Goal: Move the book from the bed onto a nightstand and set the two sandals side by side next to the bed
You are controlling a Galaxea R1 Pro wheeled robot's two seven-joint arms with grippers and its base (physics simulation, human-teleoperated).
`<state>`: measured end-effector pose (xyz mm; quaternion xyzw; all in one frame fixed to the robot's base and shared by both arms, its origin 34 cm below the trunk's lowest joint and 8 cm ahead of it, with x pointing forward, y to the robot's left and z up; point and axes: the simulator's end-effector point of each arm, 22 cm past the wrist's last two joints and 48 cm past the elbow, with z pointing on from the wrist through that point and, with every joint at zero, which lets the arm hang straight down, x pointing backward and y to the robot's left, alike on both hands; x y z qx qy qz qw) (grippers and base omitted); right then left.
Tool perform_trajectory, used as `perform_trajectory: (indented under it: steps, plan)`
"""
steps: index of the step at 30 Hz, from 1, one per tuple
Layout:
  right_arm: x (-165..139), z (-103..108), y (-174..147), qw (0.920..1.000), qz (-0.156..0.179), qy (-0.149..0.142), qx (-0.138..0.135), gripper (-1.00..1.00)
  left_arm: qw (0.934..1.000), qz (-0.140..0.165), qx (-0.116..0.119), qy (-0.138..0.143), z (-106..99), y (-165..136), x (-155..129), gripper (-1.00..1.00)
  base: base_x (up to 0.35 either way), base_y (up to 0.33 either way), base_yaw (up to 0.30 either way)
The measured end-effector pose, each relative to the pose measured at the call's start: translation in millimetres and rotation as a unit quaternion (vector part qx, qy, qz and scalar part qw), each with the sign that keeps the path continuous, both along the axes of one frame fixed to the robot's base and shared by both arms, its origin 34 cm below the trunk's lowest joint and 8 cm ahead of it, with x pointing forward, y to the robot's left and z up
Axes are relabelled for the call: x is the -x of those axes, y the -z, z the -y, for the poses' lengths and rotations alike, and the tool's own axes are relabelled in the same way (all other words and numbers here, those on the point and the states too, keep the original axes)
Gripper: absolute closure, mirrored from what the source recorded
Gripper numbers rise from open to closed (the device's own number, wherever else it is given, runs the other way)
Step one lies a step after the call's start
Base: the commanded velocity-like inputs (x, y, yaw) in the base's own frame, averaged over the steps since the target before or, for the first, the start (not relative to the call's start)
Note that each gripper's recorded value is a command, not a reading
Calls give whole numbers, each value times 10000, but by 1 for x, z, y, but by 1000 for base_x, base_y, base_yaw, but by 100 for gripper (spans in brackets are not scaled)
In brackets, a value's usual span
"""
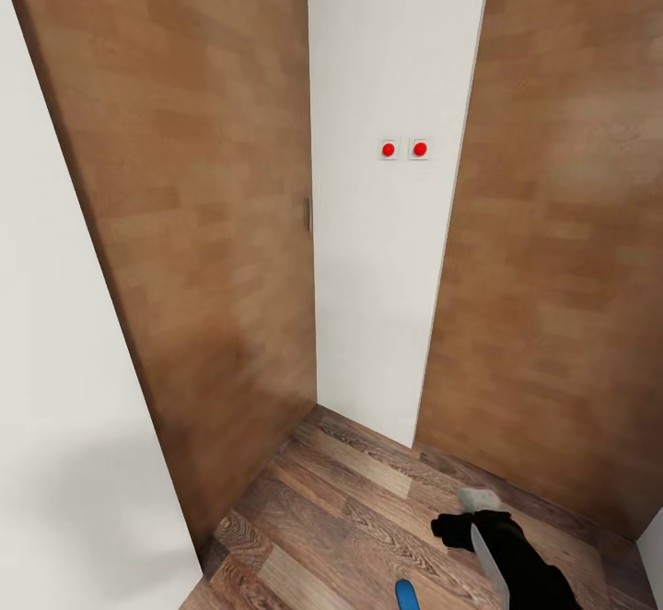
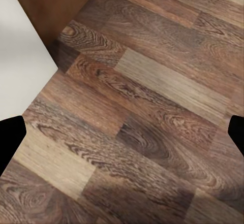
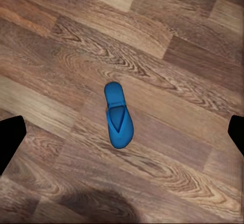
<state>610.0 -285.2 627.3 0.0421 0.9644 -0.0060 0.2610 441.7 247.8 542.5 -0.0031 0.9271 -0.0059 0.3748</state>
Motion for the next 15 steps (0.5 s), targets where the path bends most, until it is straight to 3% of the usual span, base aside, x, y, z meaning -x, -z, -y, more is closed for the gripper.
perform_trajectory:
  steps: [3,5,6,8,10,12,13,14,15]
  plan:
    - [3,-3,-9,9993,-371,-17,-50,-100,10000,44,48,13,7,-3,-3,-100,0,0,0]
    - [5,-3,-9,9990,-438,-19,-62,-100,9999,99,120,23,17,-6,-7,-100,0,0,0]
    - [6,-4,-9,9989,-465,-21,-71,-100,9993,312,209,63,32,-20,-23,-100,0,0,0]
    - [7,-6,-8,9987,-495,-34,-84,-100,9924,1095,478,284,79,-79,-75,-100,0,0,0]
    - [7,-6,-8,9987,-498,-39,-84,-100,9785,1810,721,675,130,-142,-109,-100,0,0,0]
    - [7,-6,-8,9987,-497,-40,-83,-100,9673,2217,871,877,157,-181,-123,-100,0,0,0]
    - [7,-6,-8,9987,-498,-40,-81,-100,9592,2487,951,954,169,-207,-131,-100,0,0,0]
    - [9,-6,-6,9985,-534,-38,-83,-100,9442,2954,1054,1004,177,-255,-145,-100,0,0,0]
    - [13,-6,-2,9982,-597,-38,-89,-100,9397,3077,1095,1017,179,-279,-151,-100,0,0,0]
